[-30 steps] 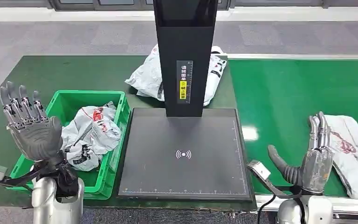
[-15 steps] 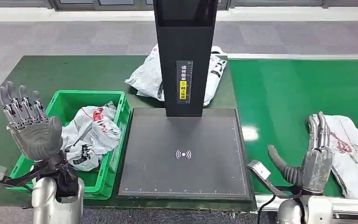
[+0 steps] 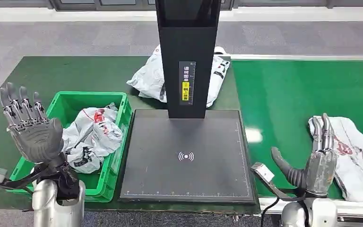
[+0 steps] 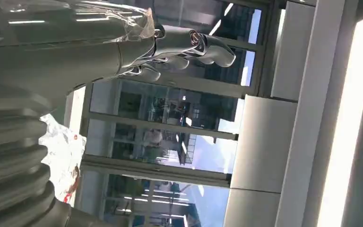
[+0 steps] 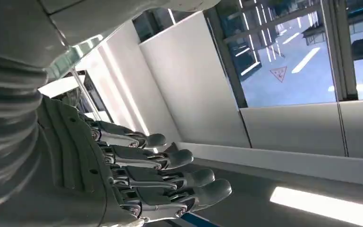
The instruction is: Moved the parcel from conveyor to table for the left to box.
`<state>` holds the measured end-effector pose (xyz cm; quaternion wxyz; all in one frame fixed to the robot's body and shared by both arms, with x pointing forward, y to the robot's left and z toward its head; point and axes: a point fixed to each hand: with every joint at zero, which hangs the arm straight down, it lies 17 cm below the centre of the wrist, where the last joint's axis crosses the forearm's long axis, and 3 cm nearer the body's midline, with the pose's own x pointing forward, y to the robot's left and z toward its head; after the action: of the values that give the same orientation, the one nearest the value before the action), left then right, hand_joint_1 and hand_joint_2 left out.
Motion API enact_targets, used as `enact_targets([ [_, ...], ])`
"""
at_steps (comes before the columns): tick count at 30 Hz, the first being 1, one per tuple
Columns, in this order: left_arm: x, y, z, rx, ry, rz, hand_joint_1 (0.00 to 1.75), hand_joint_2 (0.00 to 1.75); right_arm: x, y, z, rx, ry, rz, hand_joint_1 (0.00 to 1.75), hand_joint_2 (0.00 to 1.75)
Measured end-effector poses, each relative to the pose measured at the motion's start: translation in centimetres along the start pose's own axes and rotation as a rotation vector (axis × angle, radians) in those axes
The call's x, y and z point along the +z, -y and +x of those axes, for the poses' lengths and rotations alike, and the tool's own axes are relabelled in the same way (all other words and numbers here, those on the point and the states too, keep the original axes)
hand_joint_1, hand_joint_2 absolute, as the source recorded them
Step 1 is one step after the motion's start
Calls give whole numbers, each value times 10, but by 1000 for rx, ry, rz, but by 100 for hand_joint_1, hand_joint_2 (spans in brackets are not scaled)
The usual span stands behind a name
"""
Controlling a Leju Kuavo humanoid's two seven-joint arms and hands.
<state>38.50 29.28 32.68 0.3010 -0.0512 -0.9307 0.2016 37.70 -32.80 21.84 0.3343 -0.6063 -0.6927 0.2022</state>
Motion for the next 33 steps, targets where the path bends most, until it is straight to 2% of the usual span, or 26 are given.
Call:
enact_targets([
  [19, 0, 0, 0, 0, 0, 0, 0, 175, 0, 0, 0, 0, 0, 0, 0, 175],
  [21, 4, 7, -6, 18, -37, -33, 0, 175, 0, -4, -3, 26, -10, 19, 0, 175],
  [23, 32, 47, -25, 68, -145, -212, 0, 175, 7, -41, -45, 170, -74, 151, 0, 175],
  [24, 52, 69, -35, 84, -179, -293, 0, 175, 19, -54, -96, 254, -200, 213, 0, 175],
  [25, 65, 82, -42, 85, -196, -330, 0, 175, 33, -51, -150, 314, -368, 228, 0, 175],
  [27, 78, 91, -47, 100, -210, -345, 0, 175, 65, -30, -229, 416, -648, 222, 0, 175],
  [28, 82, 92, -51, 102, -223, -345, 0, 175, 74, -25, -249, 460, -697, 230, 0, 175],
  [31, 91, 99, -57, 125, -249, -358, 0, 175, 69, -39, -254, 485, -567, 298, 0, 175],
  [33, 96, 105, -60, 138, -261, -367, 0, 175, 78, -44, -261, 490, -554, 333, 0, 175],
])
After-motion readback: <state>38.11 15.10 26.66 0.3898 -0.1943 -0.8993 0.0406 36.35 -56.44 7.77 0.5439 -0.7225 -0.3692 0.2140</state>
